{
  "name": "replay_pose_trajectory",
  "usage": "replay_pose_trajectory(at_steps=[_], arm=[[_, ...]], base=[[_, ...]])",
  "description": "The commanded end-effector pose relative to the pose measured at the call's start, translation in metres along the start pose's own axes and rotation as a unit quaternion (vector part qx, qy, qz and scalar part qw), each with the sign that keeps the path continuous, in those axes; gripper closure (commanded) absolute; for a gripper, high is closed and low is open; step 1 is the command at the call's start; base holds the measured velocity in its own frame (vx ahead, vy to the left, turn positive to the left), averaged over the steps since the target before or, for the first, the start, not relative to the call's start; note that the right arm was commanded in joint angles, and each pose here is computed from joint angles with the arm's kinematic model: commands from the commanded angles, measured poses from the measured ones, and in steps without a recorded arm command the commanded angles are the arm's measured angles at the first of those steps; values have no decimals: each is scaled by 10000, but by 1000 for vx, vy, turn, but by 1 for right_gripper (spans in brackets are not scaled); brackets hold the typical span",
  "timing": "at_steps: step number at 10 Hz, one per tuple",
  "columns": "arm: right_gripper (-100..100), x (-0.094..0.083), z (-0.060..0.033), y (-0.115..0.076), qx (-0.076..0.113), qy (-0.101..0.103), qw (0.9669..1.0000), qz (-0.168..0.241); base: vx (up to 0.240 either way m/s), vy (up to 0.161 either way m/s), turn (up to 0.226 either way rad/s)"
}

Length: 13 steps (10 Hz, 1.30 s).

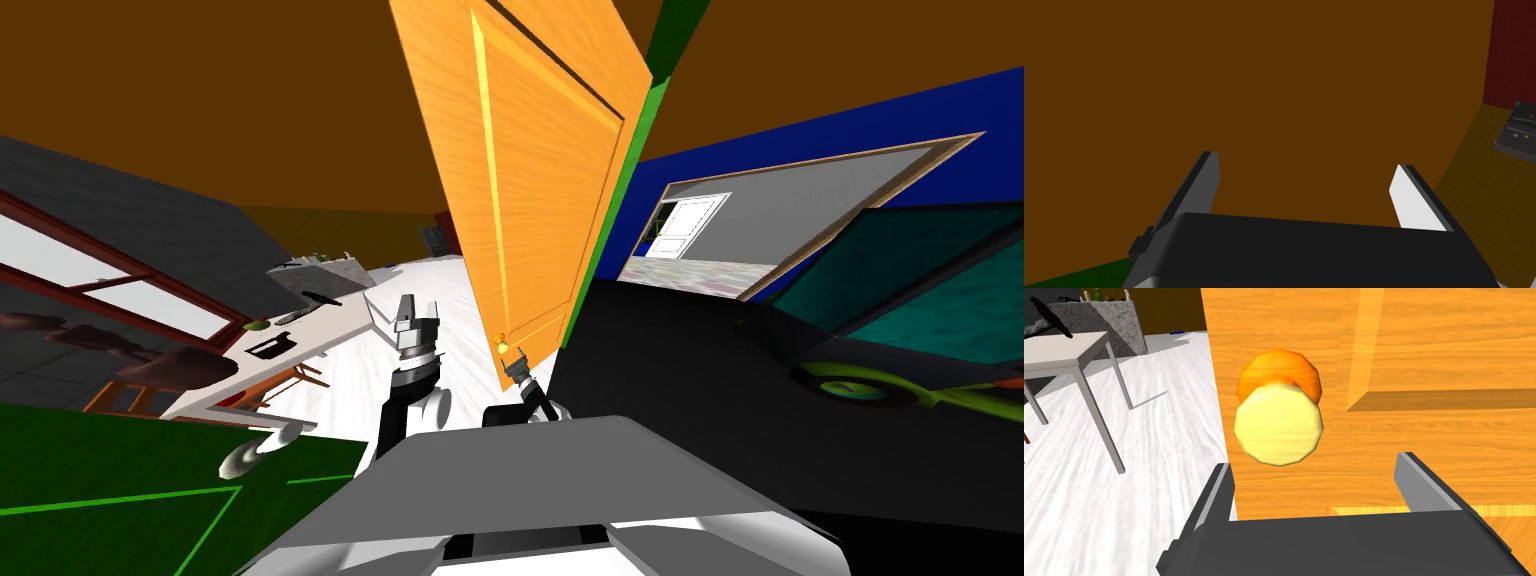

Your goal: Push the door open

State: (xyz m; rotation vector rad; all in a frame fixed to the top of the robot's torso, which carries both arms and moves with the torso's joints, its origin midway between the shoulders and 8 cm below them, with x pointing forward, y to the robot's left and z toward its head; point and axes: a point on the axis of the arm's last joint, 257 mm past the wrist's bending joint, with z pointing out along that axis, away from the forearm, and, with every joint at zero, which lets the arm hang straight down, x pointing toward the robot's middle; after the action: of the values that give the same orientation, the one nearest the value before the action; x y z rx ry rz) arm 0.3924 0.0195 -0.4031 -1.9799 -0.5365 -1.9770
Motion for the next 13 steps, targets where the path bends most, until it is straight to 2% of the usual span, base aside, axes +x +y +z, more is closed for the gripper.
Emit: replay_pose_trajectory(at_steps=[1,2,3,4,9,10,12,13], arm=[[-100,39,27,-34,-14,40,10000,48],[-100,88,63,-99,-18,86,9999,122],[-100,59,34,-73,-11,55,9999,85],[100,59,34,-73,-11,55,9999,85],[100,59,34,-73,-11,55,9999,85],[100,2,9,9,-76,-14,10000,46],[100,-3,8,44,-108,-19,9999,37],[100,-19,5,167,-223,-32,9997,8]], base=[[192,100,23],[191,117,22],[83,55,-1],[-16,-3,21],[-17,-8,1],[99,63,-5],[115,103,-28],[107,121,-45]])
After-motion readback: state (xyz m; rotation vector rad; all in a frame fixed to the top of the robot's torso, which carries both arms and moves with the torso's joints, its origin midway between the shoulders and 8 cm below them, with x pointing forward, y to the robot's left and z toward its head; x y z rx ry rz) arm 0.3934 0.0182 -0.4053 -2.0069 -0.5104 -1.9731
